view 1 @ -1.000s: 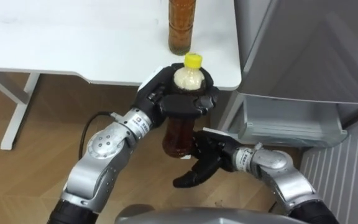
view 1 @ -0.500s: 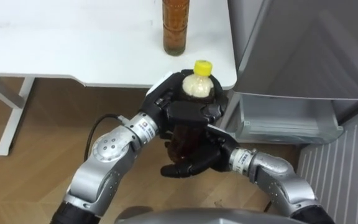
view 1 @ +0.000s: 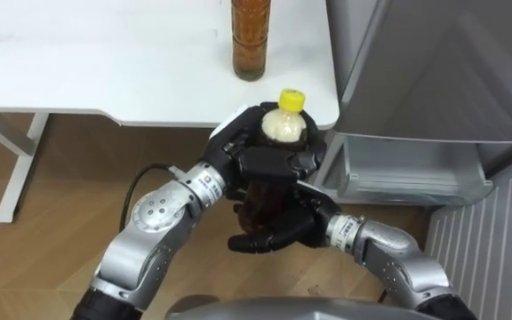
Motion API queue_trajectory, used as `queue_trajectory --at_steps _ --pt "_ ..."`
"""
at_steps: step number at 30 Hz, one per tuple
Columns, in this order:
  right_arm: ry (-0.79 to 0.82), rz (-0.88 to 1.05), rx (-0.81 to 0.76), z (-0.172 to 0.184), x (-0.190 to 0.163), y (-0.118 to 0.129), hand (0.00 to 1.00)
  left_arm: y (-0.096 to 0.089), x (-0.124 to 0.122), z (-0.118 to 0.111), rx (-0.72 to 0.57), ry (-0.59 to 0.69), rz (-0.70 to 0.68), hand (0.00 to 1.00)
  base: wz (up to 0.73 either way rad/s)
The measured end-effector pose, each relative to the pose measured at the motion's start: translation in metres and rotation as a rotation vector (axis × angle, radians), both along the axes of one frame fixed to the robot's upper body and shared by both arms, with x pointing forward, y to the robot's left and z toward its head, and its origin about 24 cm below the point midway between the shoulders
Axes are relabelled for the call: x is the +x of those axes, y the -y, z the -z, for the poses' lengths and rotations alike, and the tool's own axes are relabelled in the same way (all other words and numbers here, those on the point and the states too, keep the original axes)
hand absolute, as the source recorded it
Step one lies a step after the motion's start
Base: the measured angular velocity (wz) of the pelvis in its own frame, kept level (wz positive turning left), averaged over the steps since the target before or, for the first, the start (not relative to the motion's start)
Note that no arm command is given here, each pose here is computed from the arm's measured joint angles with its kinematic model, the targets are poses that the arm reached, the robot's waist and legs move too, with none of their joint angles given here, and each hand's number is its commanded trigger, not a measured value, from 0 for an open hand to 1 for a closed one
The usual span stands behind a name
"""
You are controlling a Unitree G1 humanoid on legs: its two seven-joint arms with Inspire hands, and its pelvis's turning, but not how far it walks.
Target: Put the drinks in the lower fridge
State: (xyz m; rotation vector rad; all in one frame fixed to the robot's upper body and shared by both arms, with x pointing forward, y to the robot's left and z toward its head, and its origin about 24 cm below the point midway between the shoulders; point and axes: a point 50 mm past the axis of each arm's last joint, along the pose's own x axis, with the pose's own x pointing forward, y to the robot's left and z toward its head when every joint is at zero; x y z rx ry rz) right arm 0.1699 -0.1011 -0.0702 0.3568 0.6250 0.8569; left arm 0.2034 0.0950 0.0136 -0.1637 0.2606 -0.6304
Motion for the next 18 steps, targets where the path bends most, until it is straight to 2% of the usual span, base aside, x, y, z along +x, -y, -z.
queue_trajectory --at_steps 14,15,16,17,18 --pt "-0.012 -0.038 -0.02 0.0029 -0.0048 -0.0014 1.0 -0.0007 -0.0012 0.0072 -0.001 -0.034 0.002 0.98 0.0" --pt "-0.011 -0.037 -0.02 0.0029 -0.0047 -0.0014 1.0 0.0001 -0.0013 0.007 -0.006 -0.034 0.002 0.86 0.0" --pt "-0.011 -0.037 -0.02 0.0029 -0.0048 -0.0015 1.0 0.0003 -0.0013 0.0071 -0.007 -0.035 0.001 0.61 0.0" --pt "-0.012 -0.037 -0.02 0.0029 -0.0048 -0.0016 1.0 0.0003 -0.0012 0.0073 -0.007 -0.036 0.0 0.49 0.0" --pt "-0.012 -0.038 -0.02 0.0029 -0.0048 -0.0016 1.0 0.0003 -0.0012 0.0073 -0.007 -0.036 -0.001 0.0 0.0"
